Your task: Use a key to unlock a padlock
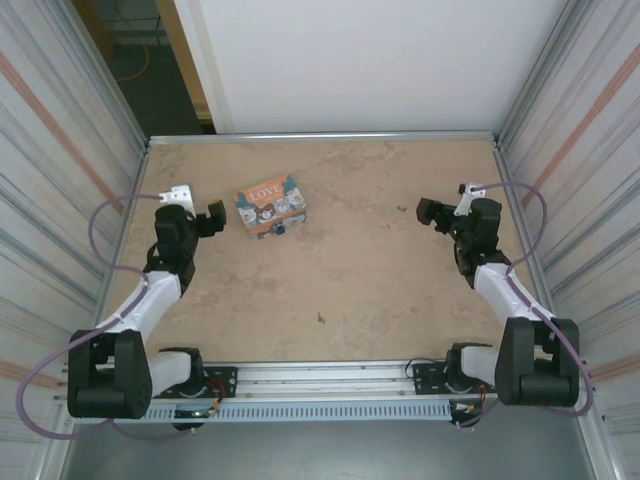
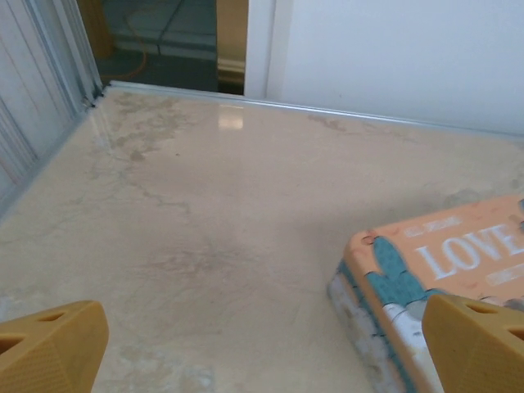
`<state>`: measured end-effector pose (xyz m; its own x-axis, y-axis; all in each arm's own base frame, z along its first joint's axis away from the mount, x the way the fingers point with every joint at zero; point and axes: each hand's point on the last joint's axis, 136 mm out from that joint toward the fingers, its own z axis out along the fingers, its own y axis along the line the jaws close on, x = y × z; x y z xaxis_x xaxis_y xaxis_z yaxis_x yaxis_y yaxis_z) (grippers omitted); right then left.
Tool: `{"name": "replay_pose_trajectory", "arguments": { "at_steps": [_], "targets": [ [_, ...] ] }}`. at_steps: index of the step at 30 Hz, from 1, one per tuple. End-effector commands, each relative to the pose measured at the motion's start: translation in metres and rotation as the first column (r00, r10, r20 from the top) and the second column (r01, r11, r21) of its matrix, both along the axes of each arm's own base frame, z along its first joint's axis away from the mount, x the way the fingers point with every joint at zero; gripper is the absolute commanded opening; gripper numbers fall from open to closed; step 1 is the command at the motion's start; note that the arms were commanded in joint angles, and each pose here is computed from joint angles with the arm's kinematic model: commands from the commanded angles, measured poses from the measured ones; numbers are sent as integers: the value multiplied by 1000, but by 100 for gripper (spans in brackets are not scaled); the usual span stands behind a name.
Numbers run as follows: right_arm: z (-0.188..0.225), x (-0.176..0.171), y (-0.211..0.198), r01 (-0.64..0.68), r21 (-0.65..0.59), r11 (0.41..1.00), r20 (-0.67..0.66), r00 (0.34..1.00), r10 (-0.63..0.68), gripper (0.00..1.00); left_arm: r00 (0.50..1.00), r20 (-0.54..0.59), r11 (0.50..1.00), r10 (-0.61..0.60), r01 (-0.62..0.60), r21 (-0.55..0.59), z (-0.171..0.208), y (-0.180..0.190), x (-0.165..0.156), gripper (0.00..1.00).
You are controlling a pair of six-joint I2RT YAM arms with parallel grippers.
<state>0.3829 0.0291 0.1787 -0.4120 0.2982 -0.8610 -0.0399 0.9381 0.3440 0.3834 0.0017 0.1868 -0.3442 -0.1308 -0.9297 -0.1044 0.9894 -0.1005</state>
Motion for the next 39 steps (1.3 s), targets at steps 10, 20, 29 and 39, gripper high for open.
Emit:
{"name": "replay_pose_trajectory", "arguments": {
  "at_steps": [10, 20, 29, 39],
  "targets": [
    [12, -2, 181, -242, 129, 962, -125, 958, 258, 99, 950, -206, 840, -234, 91, -535, -26, -57, 1, 99],
    [-23, 40, 287, -379, 156, 912, -177, 898, 403, 99, 905, -234, 730, -355, 111, -675, -52, -83, 22, 99],
    [-65, 73, 334, -426, 198, 883, -220, 858, 463, 99, 881, -238, 693, -408, 130, -709, -64, -93, 41, 99],
    [-87, 91, 373, -497, 251, 831, -242, 798, 551, 100, 848, -242, 659, -472, 157, -735, -77, -115, 59, 99]
  ]
}}
